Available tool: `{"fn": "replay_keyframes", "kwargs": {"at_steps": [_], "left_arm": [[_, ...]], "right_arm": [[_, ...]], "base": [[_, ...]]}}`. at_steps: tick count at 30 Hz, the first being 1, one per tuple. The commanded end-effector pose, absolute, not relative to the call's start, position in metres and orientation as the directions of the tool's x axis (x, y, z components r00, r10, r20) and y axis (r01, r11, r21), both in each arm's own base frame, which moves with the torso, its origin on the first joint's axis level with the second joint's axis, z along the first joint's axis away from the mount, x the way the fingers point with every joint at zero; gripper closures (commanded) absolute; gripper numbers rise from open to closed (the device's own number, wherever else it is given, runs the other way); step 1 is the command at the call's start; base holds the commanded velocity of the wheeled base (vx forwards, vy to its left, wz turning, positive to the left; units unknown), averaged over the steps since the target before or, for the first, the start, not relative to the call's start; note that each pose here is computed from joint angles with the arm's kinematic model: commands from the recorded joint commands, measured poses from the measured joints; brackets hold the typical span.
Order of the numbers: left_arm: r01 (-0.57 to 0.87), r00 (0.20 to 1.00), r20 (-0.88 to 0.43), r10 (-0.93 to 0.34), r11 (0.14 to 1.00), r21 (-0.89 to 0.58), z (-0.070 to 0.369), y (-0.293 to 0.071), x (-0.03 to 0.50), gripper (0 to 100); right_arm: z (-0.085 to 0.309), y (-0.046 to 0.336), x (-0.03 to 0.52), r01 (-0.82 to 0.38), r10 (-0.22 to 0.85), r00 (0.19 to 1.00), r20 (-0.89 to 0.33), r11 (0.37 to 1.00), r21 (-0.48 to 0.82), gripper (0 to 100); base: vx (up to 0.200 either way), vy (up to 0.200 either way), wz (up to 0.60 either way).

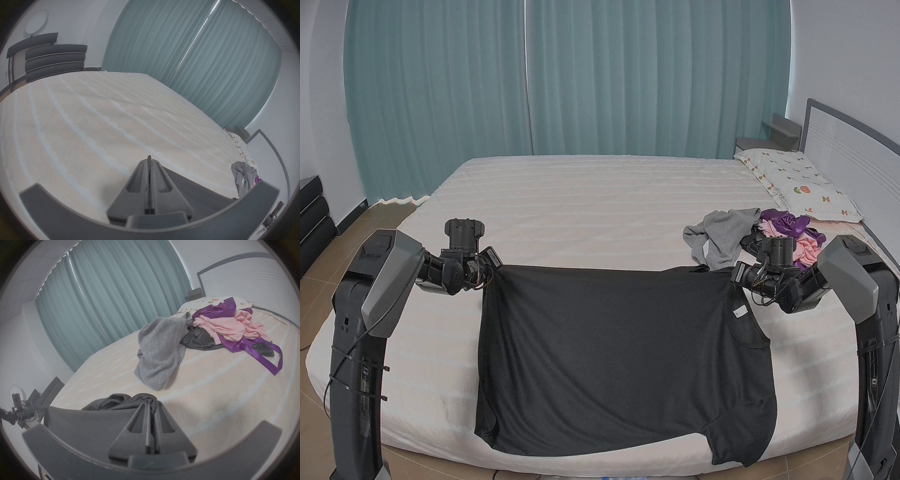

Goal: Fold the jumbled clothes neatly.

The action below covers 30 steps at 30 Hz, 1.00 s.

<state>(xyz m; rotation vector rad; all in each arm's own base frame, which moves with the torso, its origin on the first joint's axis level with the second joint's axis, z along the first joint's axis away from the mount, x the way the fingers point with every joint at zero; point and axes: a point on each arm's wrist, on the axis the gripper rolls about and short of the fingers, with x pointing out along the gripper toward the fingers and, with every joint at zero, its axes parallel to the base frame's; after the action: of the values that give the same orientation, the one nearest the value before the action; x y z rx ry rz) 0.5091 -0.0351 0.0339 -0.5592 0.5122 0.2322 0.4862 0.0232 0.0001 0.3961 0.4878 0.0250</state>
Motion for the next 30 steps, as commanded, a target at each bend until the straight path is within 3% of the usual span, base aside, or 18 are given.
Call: {"fn": "replay_keyframes", "kwargs": {"at_steps": [1, 11, 12, 13, 14, 24, 26, 30], "left_arm": [[-0.354, 0.844, -0.530, 0.079, 0.825, -0.441, 0.020, -0.034, 0.514, 100], [-0.347, 0.842, -0.535, 0.068, 0.828, -0.440, 0.007, -0.041, 0.520, 100], [-0.347, 0.842, -0.535, 0.068, 0.828, -0.440, 0.007, -0.041, 0.520, 100], [-0.345, 0.840, -0.539, 0.065, 0.830, -0.439, 0.005, -0.042, 0.520, 100], [-0.347, 0.838, -0.543, 0.063, 0.830, -0.438, 0.004, -0.043, 0.519, 0], [-0.367, 0.836, -0.545, 0.065, 0.805, -0.466, 0.014, -0.043, 0.516, 0], [-0.389, 0.826, -0.560, 0.069, 0.789, -0.476, 0.043, -0.032, 0.502, 0], [-0.359, 0.819, -0.574, -0.003, 0.777, -0.516, 0.075, -0.019, 0.472, 0]], "right_arm": [[-0.004, 0.020, 0.490, 0.083, 0.108, 0.887, -0.450, 0.920, 0.384, 100], [-0.027, 0.024, 0.492, 0.115, 0.089, 0.870, -0.486, 0.920, 0.375, 100], [-0.027, 0.024, 0.492, 0.115, 0.089, 0.870, -0.486, 0.920, 0.375, 0], [-0.029, 0.024, 0.491, 0.118, 0.089, 0.866, -0.492, 0.920, 0.374, 0], [-0.030, 0.024, 0.491, 0.120, 0.089, 0.865, -0.494, 0.919, 0.375, 0], [-0.005, 0.016, 0.482, 0.152, 0.094, 0.875, -0.476, 0.878, 0.454, 0], [0.024, 0.009, 0.468, 0.126, 0.136, 0.881, -0.453, 0.856, 0.501, 0], [0.044, 0.006, 0.445, 0.138, 0.149, 0.874, -0.462, 0.837, 0.530, 0]], "base": [[0.000, 0.000, 0.00], [0.000, 0.000, 0.00], [0.000, 0.000, 0.00], [0.000, 0.000, 0.00], [0.000, 0.000, 0.00], [0.000, 0.000, 0.00], [0.000, 0.000, 0.00], [0.000, 0.000, 0.00]]}}
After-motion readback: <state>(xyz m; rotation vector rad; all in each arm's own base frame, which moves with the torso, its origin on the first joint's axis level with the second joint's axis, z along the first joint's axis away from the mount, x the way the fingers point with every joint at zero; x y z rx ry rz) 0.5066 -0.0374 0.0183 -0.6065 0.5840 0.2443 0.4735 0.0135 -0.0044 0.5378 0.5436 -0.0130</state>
